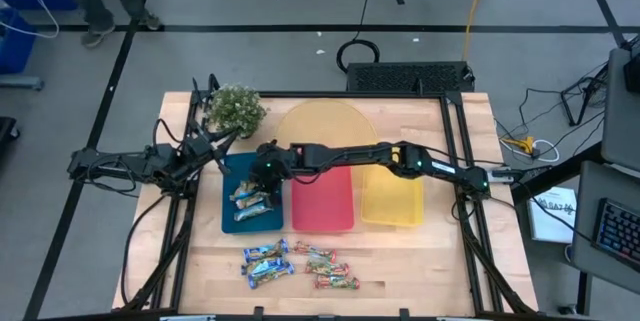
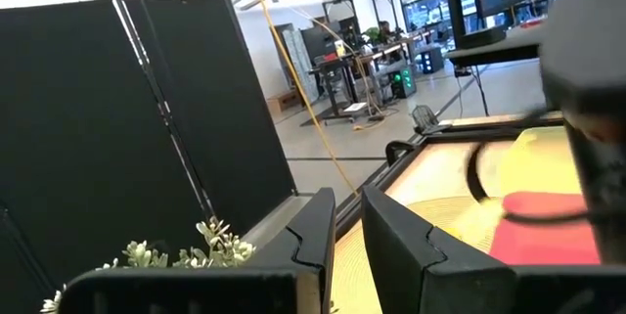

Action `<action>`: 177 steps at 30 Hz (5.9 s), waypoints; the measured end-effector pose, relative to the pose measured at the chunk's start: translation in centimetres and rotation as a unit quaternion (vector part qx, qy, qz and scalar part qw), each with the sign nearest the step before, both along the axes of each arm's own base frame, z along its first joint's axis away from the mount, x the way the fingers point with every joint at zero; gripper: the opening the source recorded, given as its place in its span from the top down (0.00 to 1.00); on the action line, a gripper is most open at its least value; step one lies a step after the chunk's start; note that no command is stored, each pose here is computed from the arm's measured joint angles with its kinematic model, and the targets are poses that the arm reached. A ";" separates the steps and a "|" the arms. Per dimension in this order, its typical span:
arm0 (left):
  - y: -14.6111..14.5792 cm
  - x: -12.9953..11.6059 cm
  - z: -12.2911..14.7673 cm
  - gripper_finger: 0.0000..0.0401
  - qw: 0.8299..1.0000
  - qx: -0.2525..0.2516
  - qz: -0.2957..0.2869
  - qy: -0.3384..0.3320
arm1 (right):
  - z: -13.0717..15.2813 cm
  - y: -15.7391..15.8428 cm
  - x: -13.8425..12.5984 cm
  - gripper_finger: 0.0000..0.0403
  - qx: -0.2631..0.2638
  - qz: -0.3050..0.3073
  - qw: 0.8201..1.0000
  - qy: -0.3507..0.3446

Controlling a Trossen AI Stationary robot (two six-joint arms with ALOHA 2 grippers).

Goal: Pick and place Granola Bars by type
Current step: Put the yellow granola bar into the blue bin, then put the blue granola bar into the pink bin

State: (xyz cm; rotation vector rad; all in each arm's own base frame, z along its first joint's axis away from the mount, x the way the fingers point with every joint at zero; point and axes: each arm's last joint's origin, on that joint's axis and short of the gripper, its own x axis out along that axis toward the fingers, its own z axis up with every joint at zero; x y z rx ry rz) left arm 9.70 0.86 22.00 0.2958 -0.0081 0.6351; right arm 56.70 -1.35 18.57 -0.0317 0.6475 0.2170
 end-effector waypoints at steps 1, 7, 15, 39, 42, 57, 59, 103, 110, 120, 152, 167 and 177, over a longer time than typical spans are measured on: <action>0.0 0.0 0.0 0.84 1.000 0.001 0.000 0.000 | -0.4 0.1 0.0 0.88 0.002 0.005 1.000 0.005; 0.0 0.0 0.0 0.84 1.000 0.000 0.000 0.002 | -0.3 0.3 0.1 0.73 0.006 0.007 1.000 0.002; 0.0 0.0 -0.2 0.84 1.000 -0.003 -0.001 0.006 | 1.9 0.1 -1.0 0.67 -0.006 -0.007 1.000 0.022; 0.0 0.0 -0.2 0.84 1.000 0.016 -0.003 0.020 | 17.8 0.9 -27.0 0.98 -0.036 0.025 0.988 -0.147; 0.0 0.0 -0.2 0.84 1.000 0.016 -0.003 0.019 | 16.7 0.9 -31.4 1.00 -0.036 0.016 0.986 -0.164; -0.2 0.2 -0.2 0.84 0.997 -0.042 -0.054 -0.021 | 4.3 1.3 -39.0 1.00 -0.054 0.004 0.963 -0.264; -0.4 0.3 -0.2 0.84 0.994 -0.056 -0.085 -0.030 | 3.4 1.3 -39.4 1.00 -0.065 0.017 0.954 -0.294; -23.4 17.2 2.7 0.84 0.821 -0.345 -0.008 0.454 | 0.3 0.2 -40.6 1.00 0.039 0.033 0.960 -0.275; -24.9 17.7 -0.5 0.74 0.762 -0.399 0.011 0.510 | 0.2 0.2 -40.6 1.00 0.028 0.037 0.961 -0.272; -26.8 18.1 -2.1 0.46 0.724 -0.416 -0.056 0.547 | -0.8 0.3 -41.0 1.00 0.019 0.041 0.963 -0.266; -29.2 18.5 -8.5 0.60 0.705 -0.350 -0.079 0.612 | -0.8 0.3 -41.0 1.00 0.029 0.036 0.963 -0.265; -29.3 18.5 -7.8 0.90 0.710 -0.327 -0.118 0.613 | -1.0 0.3 -41.0 1.00 0.030 0.035 0.966 -0.256; -26.7 20.1 -2.1 0.86 0.765 -0.306 -0.176 0.538 | -1.1 0.3 -41.0 1.00 0.031 0.035 0.967 -0.251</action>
